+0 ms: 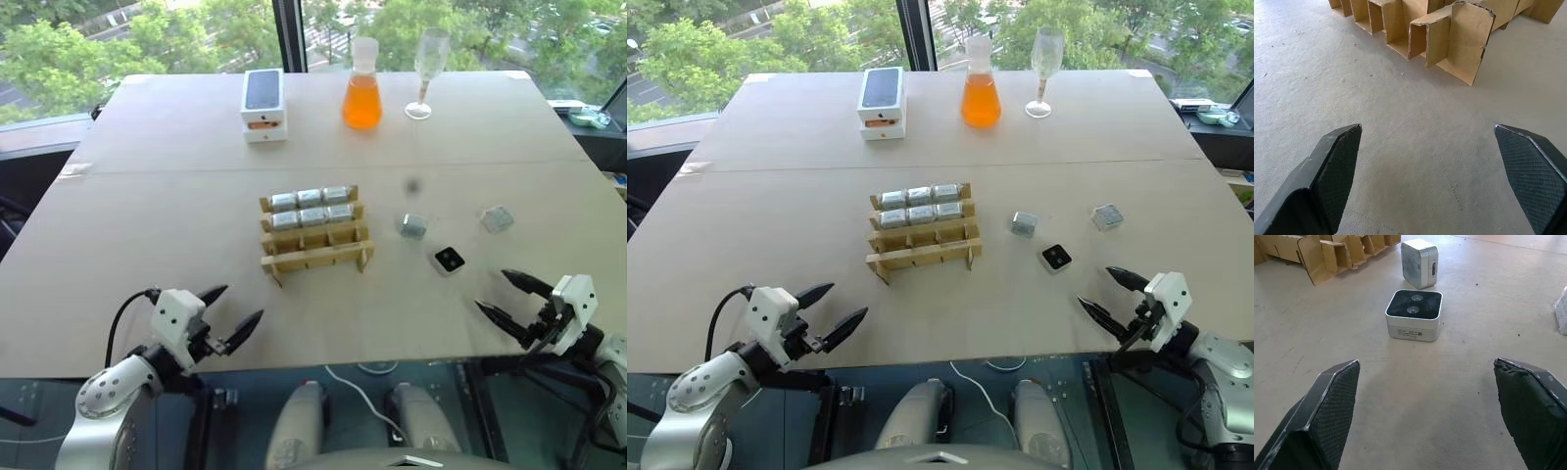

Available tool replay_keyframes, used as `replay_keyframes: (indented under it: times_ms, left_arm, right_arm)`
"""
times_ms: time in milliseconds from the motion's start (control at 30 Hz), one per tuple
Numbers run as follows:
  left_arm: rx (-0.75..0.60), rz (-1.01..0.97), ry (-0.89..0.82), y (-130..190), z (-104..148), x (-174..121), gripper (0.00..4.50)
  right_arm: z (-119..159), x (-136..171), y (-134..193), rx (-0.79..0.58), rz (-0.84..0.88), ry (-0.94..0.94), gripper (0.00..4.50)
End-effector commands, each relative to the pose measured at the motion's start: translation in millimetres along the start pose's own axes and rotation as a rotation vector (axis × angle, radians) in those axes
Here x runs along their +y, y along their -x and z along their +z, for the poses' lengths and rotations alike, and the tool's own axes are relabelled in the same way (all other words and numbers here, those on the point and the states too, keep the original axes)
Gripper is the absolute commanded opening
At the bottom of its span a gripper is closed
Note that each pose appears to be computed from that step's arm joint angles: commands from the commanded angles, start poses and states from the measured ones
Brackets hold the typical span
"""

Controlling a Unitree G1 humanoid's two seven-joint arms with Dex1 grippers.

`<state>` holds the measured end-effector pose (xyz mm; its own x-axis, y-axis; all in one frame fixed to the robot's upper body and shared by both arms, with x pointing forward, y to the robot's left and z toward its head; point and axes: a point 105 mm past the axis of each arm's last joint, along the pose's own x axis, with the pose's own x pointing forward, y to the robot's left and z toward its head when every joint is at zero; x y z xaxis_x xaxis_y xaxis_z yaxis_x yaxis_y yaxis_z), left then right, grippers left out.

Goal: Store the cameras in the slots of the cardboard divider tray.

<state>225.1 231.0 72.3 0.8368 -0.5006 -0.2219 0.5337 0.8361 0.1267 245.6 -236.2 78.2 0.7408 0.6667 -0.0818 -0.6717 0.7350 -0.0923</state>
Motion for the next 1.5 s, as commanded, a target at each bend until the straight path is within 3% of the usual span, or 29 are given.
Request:
replay_keyframes:
  times_ms: [33,700,900,1000,1100,1300,1500]
  left_arm:
    - [-0.021,-0.006,-0.023,2.6,6.1,-2.2,4.46]
    - [-0.032,-0.021,-0.024,-1.8,6.2,-3.7,4.46]
    - [-0.041,-0.032,-0.035,-4.0,10.8,-6.3,4.46]
    - [-0.071,-0.075,-0.087,-7.5,25.8,-7.7,4.46]
    - [-0.148,-0.144,-0.097,-14.9,58.2,-8.2,4.46]
    - [-0.185,-0.536,-0.198,-9.0,115.8,-34.4,4.46]
    - [-0.111,-0.645,-0.260,-2.7,128.4,-27.3,4.46]
  right_arm:
    - [12.9,-6.1,0.5,-0.027,-0.007,0.051,4.37]
    - [18.3,-2.5,-7.9,-0.031,-0.036,0.048,4.37]
    - [13.0,-18.6,-14.9,0.024,-0.173,0.038,4.37]
    - [11.8,-30.6,-25.1,0.068,-0.240,0.045,4.37]
    - [16.6,-46.2,-37.8,0.066,-0.302,0.027,4.37]
    - [11.9,-88.7,-74.9,0.112,-0.447,-0.029,4.37]
    - [11.6,-107.7,-89.2,0.100,-0.501,-0.046,4.37]
